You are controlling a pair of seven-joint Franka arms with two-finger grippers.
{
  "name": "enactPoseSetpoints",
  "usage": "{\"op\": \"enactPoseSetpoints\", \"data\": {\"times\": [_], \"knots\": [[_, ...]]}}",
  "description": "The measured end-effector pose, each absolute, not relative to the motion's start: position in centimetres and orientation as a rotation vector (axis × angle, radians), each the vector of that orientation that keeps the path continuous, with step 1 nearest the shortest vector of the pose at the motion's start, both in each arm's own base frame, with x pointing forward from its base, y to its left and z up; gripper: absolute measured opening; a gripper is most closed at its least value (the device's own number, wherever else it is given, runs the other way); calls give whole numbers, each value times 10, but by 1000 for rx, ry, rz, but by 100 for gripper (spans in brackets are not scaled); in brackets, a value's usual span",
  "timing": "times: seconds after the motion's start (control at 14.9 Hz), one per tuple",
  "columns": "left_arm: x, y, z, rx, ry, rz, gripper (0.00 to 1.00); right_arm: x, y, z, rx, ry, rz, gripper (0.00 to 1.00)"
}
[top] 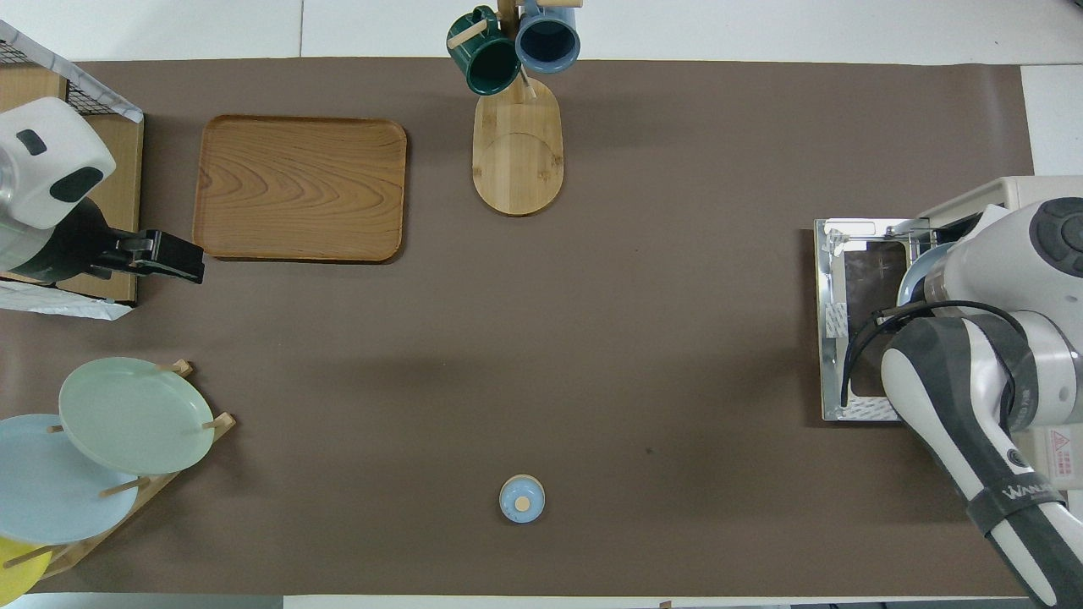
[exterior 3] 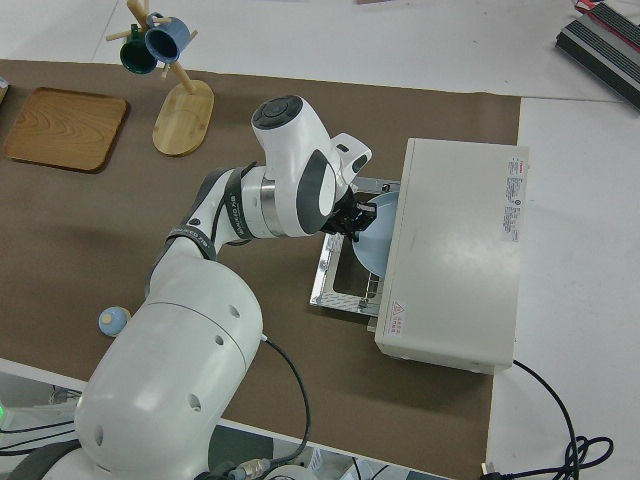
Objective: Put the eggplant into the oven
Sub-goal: 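Release the plate inside the oven and draw the right gripper back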
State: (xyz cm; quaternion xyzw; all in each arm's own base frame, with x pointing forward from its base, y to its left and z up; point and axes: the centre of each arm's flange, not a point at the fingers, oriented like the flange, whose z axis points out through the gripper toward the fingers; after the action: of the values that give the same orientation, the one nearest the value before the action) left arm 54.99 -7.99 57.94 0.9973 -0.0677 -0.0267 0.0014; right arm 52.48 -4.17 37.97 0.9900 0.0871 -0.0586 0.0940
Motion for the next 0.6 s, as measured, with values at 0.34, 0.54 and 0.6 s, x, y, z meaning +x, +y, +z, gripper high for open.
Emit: {"op": "enactPoseSetpoints", "data": {"times": [0.34, 0.54, 0.6], "knots": [[550, -75, 580, 3131, -199, -81, 100, 528, -32, 386, 2957, 263, -154, 22], [550, -75, 581, 3131, -198, -79, 100, 542, 10, 418, 2984, 306, -133, 19], [550, -75, 581, 3131, -198, -79, 100, 546, 29, 427, 2986, 300, -105, 8]]}}
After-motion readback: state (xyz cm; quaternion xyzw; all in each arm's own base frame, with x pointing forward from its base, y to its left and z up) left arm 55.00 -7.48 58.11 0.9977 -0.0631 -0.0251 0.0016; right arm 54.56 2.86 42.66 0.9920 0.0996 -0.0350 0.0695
